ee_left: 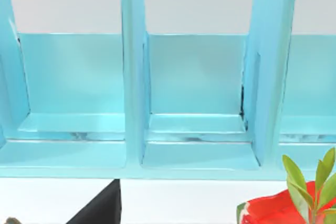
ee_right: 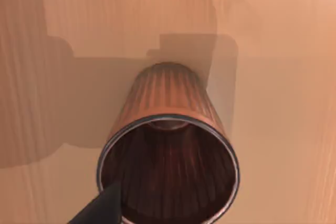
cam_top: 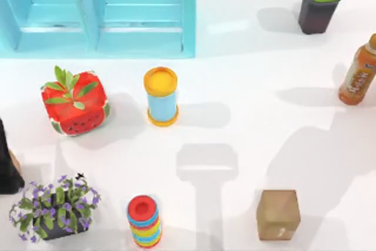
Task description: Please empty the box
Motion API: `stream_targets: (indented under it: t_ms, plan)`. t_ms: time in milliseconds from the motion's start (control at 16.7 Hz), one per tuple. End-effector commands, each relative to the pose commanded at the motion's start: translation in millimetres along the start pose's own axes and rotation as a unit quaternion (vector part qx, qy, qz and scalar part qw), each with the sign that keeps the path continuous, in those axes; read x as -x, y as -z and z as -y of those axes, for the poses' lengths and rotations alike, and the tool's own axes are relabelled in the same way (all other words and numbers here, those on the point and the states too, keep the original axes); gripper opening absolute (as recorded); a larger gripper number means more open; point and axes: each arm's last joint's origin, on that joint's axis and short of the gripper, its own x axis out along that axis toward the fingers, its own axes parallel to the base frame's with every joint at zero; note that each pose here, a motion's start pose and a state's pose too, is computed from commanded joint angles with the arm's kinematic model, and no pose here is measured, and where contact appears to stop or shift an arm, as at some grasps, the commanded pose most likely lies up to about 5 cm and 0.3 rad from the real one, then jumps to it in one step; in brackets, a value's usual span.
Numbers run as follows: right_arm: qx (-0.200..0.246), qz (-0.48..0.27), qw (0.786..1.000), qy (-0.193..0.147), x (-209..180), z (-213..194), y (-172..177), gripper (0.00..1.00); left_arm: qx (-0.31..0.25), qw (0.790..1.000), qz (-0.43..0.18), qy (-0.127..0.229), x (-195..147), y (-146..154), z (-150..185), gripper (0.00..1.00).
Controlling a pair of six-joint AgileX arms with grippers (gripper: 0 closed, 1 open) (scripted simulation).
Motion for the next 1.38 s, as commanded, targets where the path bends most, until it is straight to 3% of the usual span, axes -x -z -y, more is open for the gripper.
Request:
stream_targets:
  t_ms: [420, 720, 1380]
  plan:
    - [0.0, 0.0, 1.0, 0.0, -46.8, -9.9, 6.3, 1.0, 0.0, 1.0, 0.0, 0.0, 0.0, 0.0, 0.0, 1.0]
    - [0.0, 0.0, 1.0, 0.0, -49.9, -10.2, 6.4, 1.0, 0.0, 1.0, 0.0, 0.0, 0.0, 0.0, 0.0, 1.0]
    - [0.0, 0.0, 1.0, 0.0, -49.9, -10.2, 6.4, 0.17, 0.0, 1.0, 0.0, 0.0, 0.0, 0.0, 0.0, 1.0]
